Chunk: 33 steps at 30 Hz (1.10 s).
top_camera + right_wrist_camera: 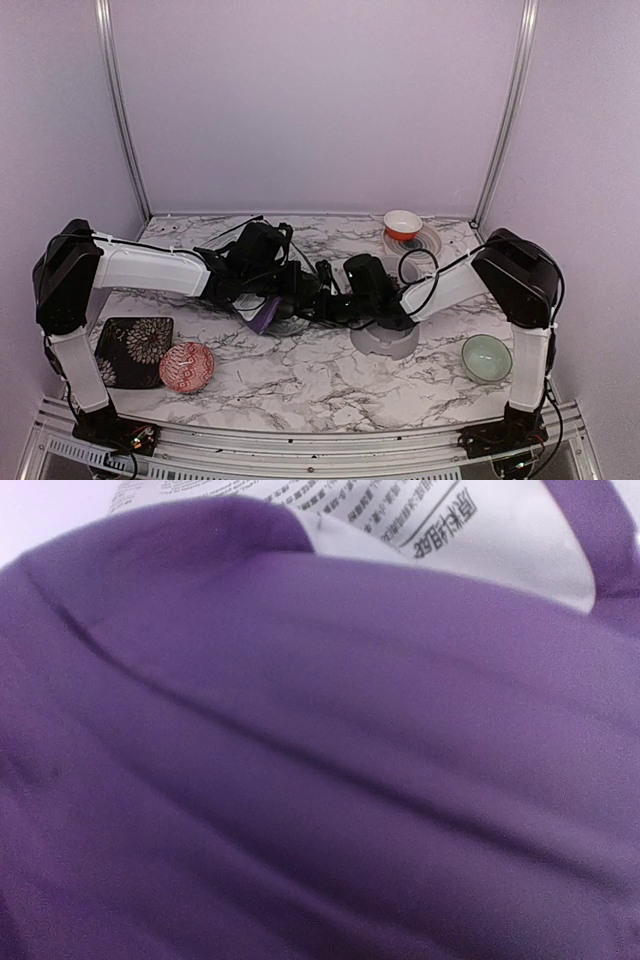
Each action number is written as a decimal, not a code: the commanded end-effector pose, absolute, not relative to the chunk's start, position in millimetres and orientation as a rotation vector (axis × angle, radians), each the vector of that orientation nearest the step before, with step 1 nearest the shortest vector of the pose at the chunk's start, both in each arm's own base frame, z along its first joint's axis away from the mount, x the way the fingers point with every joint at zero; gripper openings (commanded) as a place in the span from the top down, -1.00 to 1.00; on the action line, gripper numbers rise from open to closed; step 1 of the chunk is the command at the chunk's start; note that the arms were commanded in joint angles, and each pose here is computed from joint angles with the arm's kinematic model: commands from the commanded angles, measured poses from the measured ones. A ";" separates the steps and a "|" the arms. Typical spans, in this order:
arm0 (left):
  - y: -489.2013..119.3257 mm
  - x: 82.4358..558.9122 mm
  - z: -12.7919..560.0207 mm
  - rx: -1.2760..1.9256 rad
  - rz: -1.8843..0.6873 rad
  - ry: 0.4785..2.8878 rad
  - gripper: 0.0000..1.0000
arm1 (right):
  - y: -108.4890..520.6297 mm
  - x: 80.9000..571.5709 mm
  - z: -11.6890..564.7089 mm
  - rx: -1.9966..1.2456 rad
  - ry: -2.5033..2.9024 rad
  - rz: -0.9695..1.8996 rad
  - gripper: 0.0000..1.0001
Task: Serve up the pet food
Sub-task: Collect the pet food from the pet food bag.
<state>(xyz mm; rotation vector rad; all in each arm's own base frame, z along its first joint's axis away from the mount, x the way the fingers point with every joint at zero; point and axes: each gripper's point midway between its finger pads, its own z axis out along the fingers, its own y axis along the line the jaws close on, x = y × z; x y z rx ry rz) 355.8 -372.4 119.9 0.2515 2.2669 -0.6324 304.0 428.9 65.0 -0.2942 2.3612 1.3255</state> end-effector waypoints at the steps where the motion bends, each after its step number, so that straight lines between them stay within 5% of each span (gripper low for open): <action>1: -380.3 350.1 150.0 0.251 -0.728 2.203 1.00 | 421.5 285.2 40.8 -0.311 2.447 1.343 1.00; 33: -364.5 357.6 161.4 0.241 -0.676 2.177 1.00 | 388.8 287.1 89.6 -0.247 2.266 1.416 1.00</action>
